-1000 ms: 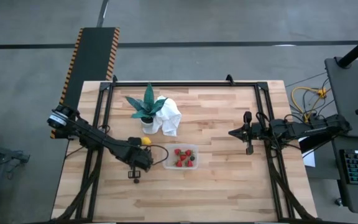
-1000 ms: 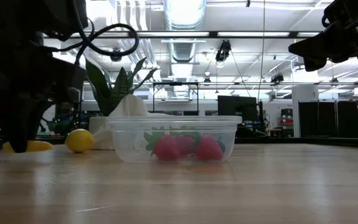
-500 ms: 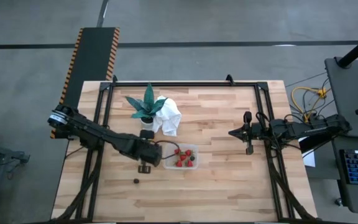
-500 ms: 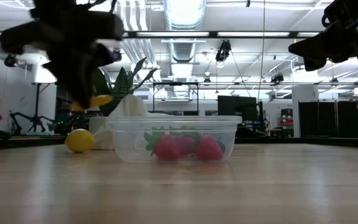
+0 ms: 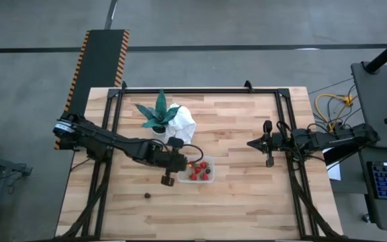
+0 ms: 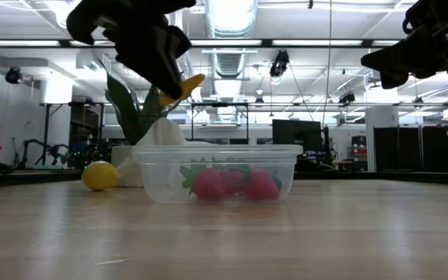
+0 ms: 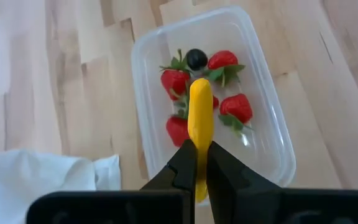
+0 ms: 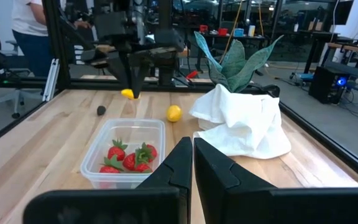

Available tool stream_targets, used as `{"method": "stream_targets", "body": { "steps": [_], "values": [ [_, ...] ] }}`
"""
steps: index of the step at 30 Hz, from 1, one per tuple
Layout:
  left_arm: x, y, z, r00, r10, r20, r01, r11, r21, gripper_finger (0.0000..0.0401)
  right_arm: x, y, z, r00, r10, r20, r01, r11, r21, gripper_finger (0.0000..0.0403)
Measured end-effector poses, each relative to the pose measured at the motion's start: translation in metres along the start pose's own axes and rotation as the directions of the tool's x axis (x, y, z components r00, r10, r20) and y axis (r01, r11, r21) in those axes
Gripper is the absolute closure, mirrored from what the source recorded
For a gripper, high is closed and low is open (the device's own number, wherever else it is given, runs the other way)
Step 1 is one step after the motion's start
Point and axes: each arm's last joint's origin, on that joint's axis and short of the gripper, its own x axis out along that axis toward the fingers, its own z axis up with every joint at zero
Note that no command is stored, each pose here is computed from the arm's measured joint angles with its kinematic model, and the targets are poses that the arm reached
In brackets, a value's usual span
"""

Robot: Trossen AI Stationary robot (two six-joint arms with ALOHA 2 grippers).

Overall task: Pick and placing Produce into tupperware
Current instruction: Put the corn cob into the bin

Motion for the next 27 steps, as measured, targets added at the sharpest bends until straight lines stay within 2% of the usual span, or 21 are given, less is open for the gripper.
{"method": "stream_targets", "body": {
  "steps": [7, 17, 27],
  "values": [
    [0.02, -0.002, 0.003, 0.999, -0.037, 0.021, 0.037, 0.999, 0.022, 0.04, 0.0, 0.0, -0.002, 1.0, 0.001, -0.018, -0.001, 1.0, -0.003, 0.0394],
    [0.055, -0.005, -0.002, 0.998, -0.036, -0.043, 0.038, 0.998, 0.051, 0.04, 0.0, 0.0, -0.002, 1.0, 0.001, -0.018, -0.001, 1.0, -0.003, 0.0394],
    [0.063, -0.005, -0.001, 0.998, -0.036, -0.052, 0.039, 0.997, 0.067, 0.0397, 0.0, 0.0, -0.002, 1.0, 0.001, -0.022, -0.001, 1.0, 0.004, 0.0394]
  ]
}}
